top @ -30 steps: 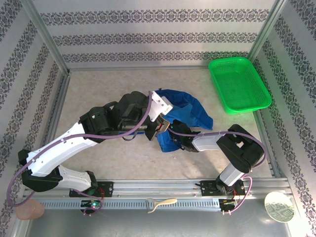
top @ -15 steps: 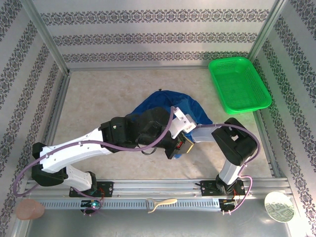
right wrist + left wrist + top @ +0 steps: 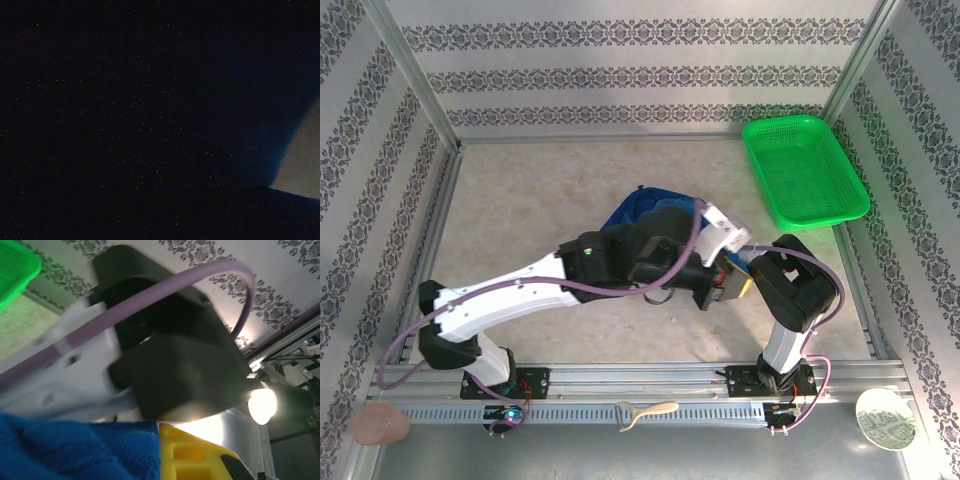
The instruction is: Fold the inside-out t-shirt
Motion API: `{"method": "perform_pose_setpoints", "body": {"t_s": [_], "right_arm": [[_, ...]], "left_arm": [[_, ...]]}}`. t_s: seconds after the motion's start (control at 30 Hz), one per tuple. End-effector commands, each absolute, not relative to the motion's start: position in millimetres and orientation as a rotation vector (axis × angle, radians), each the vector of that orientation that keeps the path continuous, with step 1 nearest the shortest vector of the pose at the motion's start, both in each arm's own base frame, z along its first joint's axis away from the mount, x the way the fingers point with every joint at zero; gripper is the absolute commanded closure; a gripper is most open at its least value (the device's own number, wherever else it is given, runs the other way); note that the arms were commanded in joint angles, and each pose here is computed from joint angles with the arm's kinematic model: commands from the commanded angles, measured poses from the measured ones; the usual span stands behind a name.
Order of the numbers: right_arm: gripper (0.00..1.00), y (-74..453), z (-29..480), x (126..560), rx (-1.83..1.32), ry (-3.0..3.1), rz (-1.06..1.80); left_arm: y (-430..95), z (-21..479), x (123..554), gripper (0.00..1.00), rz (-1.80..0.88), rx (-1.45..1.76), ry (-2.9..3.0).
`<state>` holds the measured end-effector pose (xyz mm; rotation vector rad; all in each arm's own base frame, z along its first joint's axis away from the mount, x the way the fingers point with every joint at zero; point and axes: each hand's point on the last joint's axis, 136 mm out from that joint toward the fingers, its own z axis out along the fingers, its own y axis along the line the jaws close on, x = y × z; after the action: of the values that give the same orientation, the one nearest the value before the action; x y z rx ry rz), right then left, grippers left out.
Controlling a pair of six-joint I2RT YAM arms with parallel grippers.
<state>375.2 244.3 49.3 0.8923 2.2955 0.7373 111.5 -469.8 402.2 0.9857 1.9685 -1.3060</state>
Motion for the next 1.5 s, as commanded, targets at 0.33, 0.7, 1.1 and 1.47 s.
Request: {"method": "perform_pose_setpoints", "body": {"t_s": [0.33,0.7,1.1,1.47], "right_arm": [[0.04,178.1,14.6,378.1,1.073,2.304,0.630],[0.07,158.0,19.7,380.1,1.055,2.334,0.558],[0.02,117.4,20.8,339.3,1.264,2.435,-0.174],[0.23,153.6,-47.6,330.5,1.523,2.581,-0.026]], "left_arm": [[-492.5,480.5,42.6,1.00,-1.802,1.043,1.630],[-494.0,487.9,48.9,1.00,-1.696,1.062,1.586],[-472.9,472.5,79.1,1.00,-1.560,0.920,1.614],[-477.3,472.3,85.7,1.00,-1.544,0.903,1.618]]}}
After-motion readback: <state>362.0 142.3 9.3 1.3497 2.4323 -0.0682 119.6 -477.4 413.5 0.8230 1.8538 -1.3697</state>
